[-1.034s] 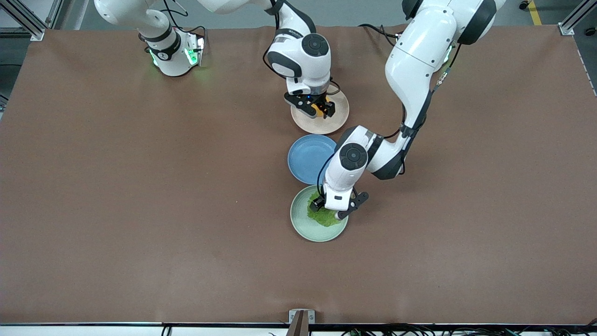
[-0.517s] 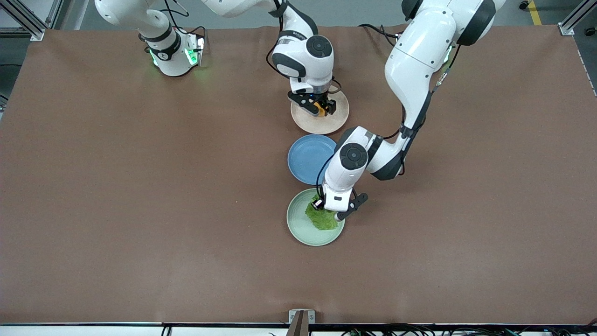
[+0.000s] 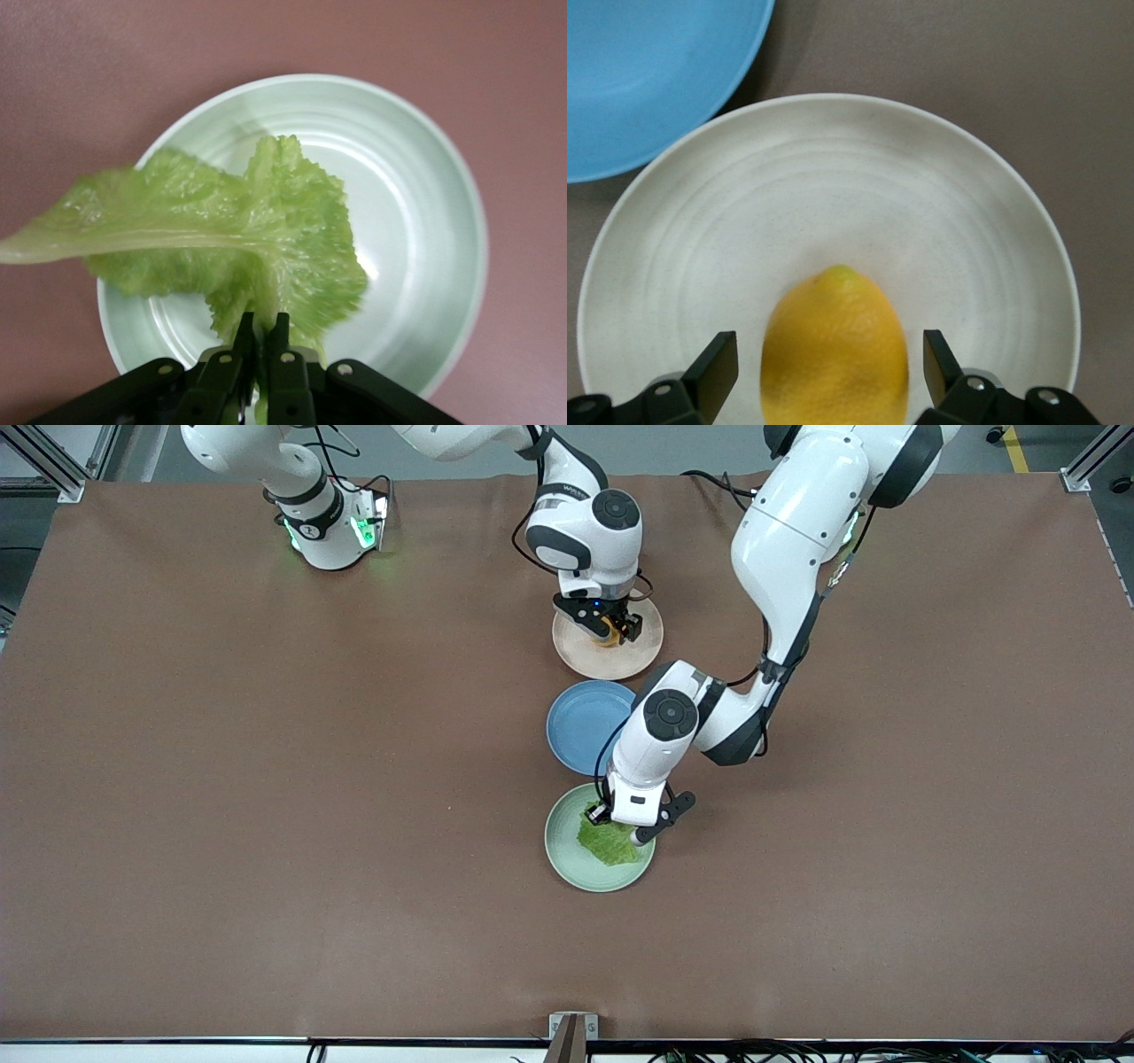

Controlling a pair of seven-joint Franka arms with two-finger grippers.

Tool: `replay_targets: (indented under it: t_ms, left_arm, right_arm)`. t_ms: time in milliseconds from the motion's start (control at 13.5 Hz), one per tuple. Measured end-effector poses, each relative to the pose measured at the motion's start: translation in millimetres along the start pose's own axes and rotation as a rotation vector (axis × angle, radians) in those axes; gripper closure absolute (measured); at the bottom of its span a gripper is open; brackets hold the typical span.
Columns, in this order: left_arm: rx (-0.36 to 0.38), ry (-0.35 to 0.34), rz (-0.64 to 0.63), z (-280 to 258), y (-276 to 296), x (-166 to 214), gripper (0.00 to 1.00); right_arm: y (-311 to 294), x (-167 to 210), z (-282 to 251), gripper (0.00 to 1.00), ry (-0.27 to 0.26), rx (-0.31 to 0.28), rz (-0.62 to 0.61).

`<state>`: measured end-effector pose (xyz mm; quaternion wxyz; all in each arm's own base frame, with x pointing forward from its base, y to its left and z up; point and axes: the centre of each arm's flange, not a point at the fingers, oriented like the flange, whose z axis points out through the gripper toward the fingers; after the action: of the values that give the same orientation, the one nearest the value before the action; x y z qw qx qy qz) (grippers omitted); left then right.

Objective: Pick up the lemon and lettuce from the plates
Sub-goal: 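Lift the lettuce with the left gripper while the right gripper lifts the lemon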

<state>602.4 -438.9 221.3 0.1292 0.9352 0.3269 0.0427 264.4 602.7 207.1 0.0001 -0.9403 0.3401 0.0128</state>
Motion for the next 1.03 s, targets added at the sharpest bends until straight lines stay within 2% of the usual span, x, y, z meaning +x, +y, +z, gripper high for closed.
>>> replay_targets:
  t_ms: [221,443,738,886,1034]
  left_arm:
    - [-0.019,0.006,0.004,-60.8,19.1,2.2,0.91]
    - [-0.032,0.033,-0.03,-140.3,17.5,46.9,0.91]
    - [0.064,0.04,0.075,-195.4,-60.8,128.7,0.91]
    - [0.126,0.016,0.148,-195.1,-113.6,145.6,0.91]
    - [0.182,-0.02,0.2,-186.9,-159.9,150.7,0.91]
  right_arm:
    - [-4.3,1.5,-2.3,0.1,0.0,0.008,0.014]
    - [-5.7,1.2,-4.2,0.37,-0.001,0.013,0.037]
    - [-10.7,9.8,-6.9,0.37,0.003,0.021,0.055]
    - [-23.0,26.7,-18.1,0.37,0.003,0.041,0.064]
    - [-34.8,52.6,-38.3,0.37,0.019,0.03,0.006]
